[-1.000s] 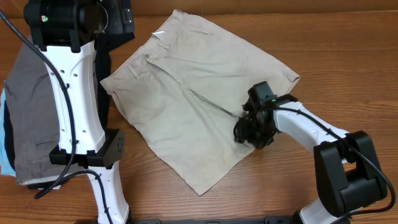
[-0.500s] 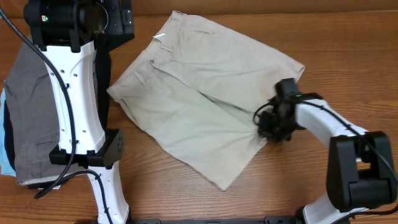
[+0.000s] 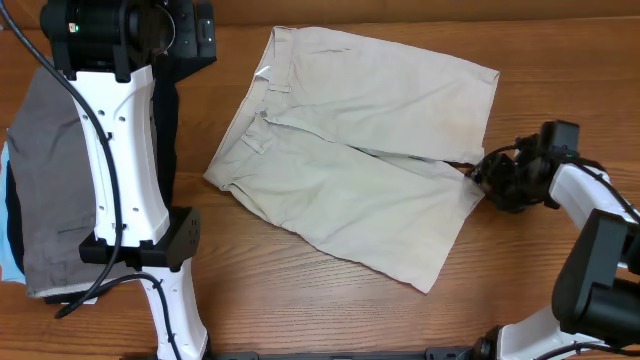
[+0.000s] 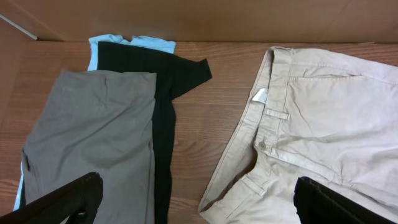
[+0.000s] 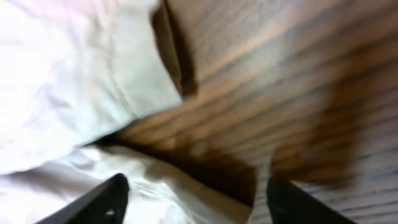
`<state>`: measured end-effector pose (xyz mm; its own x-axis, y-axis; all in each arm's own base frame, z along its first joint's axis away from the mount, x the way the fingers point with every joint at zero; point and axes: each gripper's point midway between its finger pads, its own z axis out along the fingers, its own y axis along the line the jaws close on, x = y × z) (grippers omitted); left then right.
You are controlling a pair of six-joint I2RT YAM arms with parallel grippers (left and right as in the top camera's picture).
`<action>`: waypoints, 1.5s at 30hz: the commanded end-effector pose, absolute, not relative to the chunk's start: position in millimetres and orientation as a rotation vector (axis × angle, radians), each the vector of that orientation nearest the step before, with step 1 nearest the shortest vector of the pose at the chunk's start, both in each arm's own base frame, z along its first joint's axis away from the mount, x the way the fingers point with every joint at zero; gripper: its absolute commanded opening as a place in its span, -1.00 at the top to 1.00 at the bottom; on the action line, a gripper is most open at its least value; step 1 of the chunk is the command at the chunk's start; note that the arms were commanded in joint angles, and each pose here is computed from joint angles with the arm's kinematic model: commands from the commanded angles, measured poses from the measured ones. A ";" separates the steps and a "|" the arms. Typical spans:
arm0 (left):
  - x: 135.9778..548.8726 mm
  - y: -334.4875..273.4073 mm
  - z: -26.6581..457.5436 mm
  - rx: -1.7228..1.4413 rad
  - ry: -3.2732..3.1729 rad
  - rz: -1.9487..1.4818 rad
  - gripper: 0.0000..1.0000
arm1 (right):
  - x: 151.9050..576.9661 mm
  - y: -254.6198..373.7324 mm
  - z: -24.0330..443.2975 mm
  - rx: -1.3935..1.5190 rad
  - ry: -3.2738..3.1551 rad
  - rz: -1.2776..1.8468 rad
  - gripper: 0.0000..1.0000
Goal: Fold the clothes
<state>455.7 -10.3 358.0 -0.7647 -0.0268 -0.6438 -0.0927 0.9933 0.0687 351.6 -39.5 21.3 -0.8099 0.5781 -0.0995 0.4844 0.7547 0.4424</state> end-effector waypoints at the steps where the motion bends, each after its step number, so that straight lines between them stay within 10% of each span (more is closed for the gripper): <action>1: 455.2 -11.6 357.3 -0.046 2.446 0.127 -1.00 | 373.3 -49.0 57.6 0.797 2.669 0.614 -0.68; 6: 437.2 -29.9 385.2 0.001 2.387 -0.008 -1.00 | 371.7 -46.4 142.4 0.731 2.631 0.598 -1.00; 18: 364.2 -44.4 410.1 -0.009 2.411 -0.092 -1.00 | 280.5 10.5 263.8 0.544 2.492 0.584 -1.00; 45: 371.1 -52.6 74.7 -0.894 2.807 -0.248 -0.82 | 243.5 41.5 134.5 0.881 2.790 0.495 -0.97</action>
